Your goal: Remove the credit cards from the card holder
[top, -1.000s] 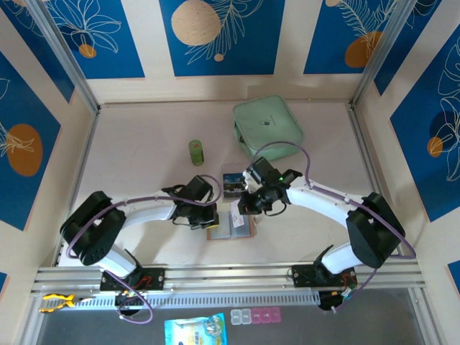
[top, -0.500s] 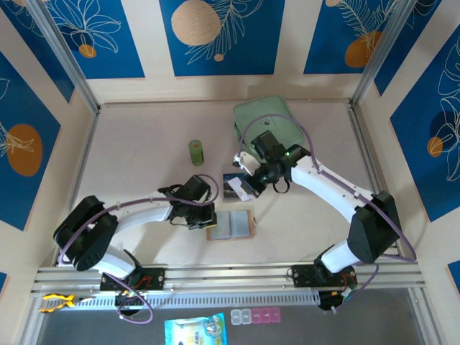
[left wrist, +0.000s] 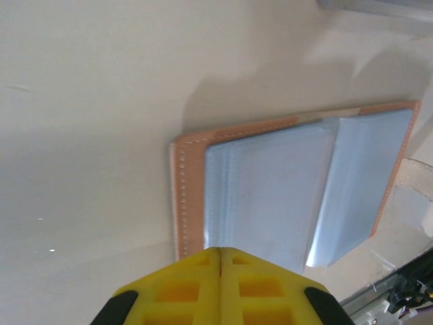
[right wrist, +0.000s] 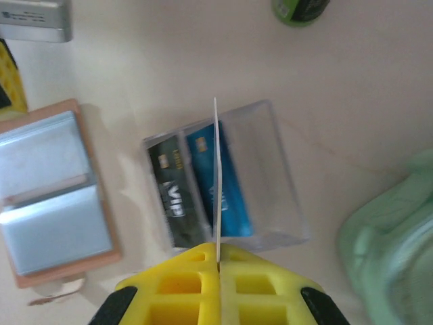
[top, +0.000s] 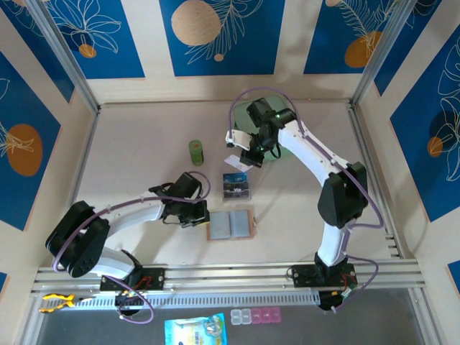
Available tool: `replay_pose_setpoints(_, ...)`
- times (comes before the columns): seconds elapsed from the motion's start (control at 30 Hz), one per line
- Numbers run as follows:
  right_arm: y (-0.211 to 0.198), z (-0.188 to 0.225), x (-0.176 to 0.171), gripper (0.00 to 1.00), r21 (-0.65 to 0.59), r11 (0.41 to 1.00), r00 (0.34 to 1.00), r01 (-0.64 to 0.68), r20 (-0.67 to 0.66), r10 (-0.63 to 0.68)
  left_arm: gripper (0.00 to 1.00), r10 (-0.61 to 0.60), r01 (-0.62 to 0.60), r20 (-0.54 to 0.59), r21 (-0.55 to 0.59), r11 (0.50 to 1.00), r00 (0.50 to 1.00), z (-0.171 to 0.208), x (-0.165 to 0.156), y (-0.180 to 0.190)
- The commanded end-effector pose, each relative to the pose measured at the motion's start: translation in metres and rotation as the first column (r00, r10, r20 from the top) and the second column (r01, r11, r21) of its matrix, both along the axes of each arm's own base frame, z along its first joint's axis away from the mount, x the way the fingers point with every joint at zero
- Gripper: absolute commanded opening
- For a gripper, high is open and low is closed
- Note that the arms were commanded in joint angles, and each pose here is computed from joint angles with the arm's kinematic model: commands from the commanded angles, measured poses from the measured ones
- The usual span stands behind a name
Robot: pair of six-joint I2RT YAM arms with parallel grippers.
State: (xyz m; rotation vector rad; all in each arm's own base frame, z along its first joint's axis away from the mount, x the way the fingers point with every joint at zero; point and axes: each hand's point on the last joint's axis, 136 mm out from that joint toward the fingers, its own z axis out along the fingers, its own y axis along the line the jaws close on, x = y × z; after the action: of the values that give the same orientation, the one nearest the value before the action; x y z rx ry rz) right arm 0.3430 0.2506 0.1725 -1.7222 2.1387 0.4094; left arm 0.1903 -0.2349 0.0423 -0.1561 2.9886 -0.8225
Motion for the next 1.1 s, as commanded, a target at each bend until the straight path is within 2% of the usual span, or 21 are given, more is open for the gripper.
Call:
replay_pose_setpoints(0.0,-0.007,-0.005,-0.006,0.00,-0.030,0.993,0.992,-0.118,-0.056,0.116,0.05,-0.002,0.002,-0.005,0.016,1.000,1.000,0.000,-0.001,0.011)
replay_pose_setpoints(0.37,0.000,-0.022,0.021,0.00,-0.057,0.980,0.976,-0.192,-0.116,0.184,0.05,0.014,-0.014,-0.022,0.007,1.000,1.000,-0.003,0.003,0.016)
replay_pose_setpoints(0.77,0.005,-0.050,0.017,0.02,-0.073,0.970,0.951,-0.230,-0.226,0.209,0.05,0.027,-0.027,-0.040,0.006,1.000,0.999,-0.009,0.001,0.021)
replay_pose_setpoints(1.07,0.011,-0.067,0.011,0.05,-0.093,0.961,0.941,-0.260,-0.249,0.230,0.05,0.028,-0.028,-0.049,0.006,1.000,0.998,-0.012,-0.001,0.022)
